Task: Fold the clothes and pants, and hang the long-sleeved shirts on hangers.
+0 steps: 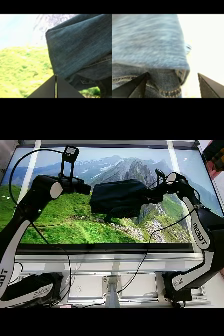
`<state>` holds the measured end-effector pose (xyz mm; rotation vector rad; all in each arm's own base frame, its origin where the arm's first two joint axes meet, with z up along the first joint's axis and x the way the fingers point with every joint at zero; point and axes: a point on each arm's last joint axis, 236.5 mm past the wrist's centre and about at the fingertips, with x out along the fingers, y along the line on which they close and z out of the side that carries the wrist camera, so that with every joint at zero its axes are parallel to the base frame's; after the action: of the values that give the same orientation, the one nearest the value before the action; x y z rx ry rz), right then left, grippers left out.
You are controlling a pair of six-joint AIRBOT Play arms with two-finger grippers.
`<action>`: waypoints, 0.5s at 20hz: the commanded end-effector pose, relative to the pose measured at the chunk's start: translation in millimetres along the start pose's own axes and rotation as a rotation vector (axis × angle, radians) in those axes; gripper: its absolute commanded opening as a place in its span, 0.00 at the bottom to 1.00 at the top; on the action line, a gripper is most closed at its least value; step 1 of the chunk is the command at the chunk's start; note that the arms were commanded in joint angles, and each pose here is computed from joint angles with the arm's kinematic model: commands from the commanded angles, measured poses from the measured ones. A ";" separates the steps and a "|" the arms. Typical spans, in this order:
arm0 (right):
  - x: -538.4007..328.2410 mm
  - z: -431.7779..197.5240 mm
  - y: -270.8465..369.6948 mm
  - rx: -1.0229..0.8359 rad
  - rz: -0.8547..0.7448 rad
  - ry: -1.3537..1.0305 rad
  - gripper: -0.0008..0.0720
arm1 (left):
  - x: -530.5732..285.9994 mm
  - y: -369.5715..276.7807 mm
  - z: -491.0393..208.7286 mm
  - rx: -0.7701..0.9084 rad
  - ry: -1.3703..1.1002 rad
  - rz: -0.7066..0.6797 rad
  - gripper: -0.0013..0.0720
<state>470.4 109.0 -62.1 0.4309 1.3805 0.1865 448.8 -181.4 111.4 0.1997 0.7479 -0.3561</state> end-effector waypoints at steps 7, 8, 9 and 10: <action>49.8 3.6 30.7 0.132 0.304 0.061 0.93 | -0.2 0.7 0.1 0.000 -0.001 0.001 0.05; 57.5 3.4 35.0 0.132 0.302 0.057 0.93 | -0.2 0.7 0.1 0.000 -0.001 0.001 0.05; 65.5 0.8 39.7 0.131 0.301 0.061 0.93 | -0.2 0.7 0.0 0.000 0.000 0.001 0.05; 73.8 -2.2 46.9 0.142 0.309 0.069 0.93 | -0.2 0.7 0.0 0.000 0.000 0.001 0.05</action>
<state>482.0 156.8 -98.9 0.7202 1.4112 0.3405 448.8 -181.3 111.3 0.2002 0.7482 -0.3559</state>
